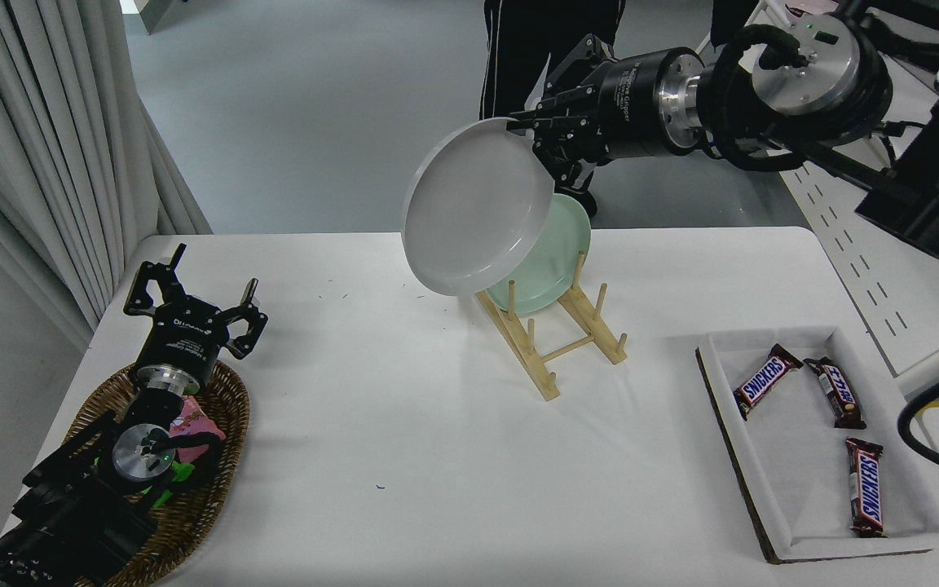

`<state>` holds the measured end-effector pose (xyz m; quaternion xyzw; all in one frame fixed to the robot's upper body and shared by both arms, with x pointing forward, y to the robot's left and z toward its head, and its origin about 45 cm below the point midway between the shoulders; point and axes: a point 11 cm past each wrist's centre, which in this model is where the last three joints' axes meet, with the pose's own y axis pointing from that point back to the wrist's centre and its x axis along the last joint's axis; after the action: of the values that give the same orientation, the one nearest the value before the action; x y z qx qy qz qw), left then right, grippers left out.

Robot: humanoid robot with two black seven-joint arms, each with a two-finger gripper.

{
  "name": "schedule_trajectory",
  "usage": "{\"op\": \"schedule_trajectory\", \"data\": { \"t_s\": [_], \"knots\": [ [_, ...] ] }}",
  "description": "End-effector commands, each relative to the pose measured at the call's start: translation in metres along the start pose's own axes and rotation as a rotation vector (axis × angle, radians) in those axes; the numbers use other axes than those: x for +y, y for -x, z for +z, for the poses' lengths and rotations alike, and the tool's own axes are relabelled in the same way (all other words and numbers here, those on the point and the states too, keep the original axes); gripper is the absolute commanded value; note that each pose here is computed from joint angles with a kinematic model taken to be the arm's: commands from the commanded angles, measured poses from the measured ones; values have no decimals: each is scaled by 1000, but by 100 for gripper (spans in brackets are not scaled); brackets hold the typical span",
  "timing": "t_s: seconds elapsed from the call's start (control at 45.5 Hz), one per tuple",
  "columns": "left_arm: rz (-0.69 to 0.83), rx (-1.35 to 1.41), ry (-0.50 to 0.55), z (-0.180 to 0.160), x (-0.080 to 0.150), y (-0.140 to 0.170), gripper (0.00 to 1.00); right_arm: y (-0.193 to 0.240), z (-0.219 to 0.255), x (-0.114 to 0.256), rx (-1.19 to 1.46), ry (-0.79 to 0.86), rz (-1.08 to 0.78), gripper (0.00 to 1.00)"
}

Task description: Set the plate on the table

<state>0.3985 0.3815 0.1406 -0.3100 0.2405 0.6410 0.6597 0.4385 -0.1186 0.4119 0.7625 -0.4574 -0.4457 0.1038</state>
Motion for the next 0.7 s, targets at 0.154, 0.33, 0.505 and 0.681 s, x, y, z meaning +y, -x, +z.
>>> {"op": "schedule_trajectory", "data": {
  "t_s": [0.154,0.33,0.505,0.681],
  "knots": [
    [1,0,0,0,0,0,100,-41,76,-44,-243,213,84,0],
    [0,0,1,0,0,0,100,-64,107,-54,-310,283,181,0],
    [0,0,0,0,0,0,100,-76,137,-67,-375,357,298,0],
    [0,0,0,0,0,0,100,-97,162,-75,-436,404,330,0]
  ]
}}
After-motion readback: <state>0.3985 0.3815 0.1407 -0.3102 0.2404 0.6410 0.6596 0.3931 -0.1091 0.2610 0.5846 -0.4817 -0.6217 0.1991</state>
